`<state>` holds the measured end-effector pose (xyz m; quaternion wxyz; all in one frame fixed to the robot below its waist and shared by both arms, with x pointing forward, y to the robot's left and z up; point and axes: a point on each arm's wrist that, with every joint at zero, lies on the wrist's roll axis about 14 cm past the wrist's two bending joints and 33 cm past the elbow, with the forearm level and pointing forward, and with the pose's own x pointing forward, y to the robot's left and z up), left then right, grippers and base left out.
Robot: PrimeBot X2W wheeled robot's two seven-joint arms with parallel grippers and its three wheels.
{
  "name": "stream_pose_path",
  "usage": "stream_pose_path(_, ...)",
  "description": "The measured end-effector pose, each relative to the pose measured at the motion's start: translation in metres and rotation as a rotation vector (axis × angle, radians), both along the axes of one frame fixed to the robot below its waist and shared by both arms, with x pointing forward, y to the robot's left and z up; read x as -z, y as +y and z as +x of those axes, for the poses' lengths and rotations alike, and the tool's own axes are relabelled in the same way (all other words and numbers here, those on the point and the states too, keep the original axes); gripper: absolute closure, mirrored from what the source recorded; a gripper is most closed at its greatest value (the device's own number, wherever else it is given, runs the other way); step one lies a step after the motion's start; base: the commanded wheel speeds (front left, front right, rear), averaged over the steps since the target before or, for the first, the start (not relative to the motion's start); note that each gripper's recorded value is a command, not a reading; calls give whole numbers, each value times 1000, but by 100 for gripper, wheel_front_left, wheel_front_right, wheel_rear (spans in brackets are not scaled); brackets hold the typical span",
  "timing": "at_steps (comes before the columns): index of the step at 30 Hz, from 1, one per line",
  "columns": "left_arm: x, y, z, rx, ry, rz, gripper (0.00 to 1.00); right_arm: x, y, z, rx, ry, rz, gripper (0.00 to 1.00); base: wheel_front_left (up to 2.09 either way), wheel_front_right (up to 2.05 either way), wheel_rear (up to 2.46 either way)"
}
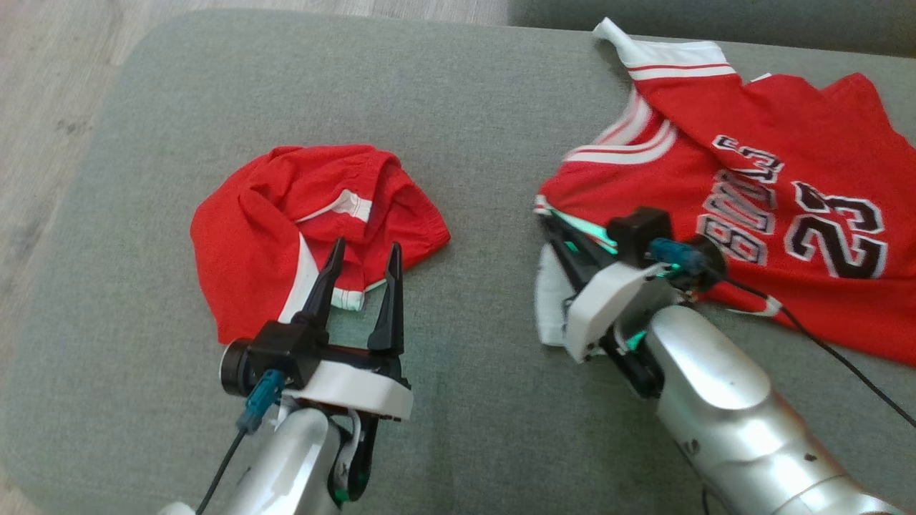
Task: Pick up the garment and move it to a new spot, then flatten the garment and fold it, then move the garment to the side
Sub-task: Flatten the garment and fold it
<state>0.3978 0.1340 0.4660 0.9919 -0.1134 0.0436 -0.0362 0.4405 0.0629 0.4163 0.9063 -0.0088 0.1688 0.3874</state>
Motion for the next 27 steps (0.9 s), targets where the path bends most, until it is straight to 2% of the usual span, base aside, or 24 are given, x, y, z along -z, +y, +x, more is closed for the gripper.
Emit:
stream_pose_path(2, -1, -1, 0, 2, -3, 0, 0, -3, 7, -5, -26, -5, 5, 100, 0, 0, 0)
stream_pose_path(3, -1, -1, 0, 2, -3, 0, 0, -3, 7, -5, -26, -5, 5, 63, 0, 0, 0)
stream_pose_path(4, -2, -1, 0, 4, -5, -1, 0, -4, 8, -7, -36, -12, 1, 0, 0, 0, 0)
stream_pose_path(9, -7, -3, 3, 8, -21, -4, 0, -14, 6, -10, -36, -50, 30, 0, 0, 0, 0)
stream_pose_path(15, -17, -14, 6, 38, -52, -13, 0, -51, -31, 16, 118, -168, 115, 0, 0, 0, 0)
stream_pose_path(20, -26, -24, 7, 61, -80, -18, 0, -86, -105, 36, 333, -339, 89, 0, 0, 0, 0)
stream_pose_path(27, -28, -43, 4, 113, -86, -22, 0, -56, -213, -15, 616, -326, -24, 0, 0, 0, 0)
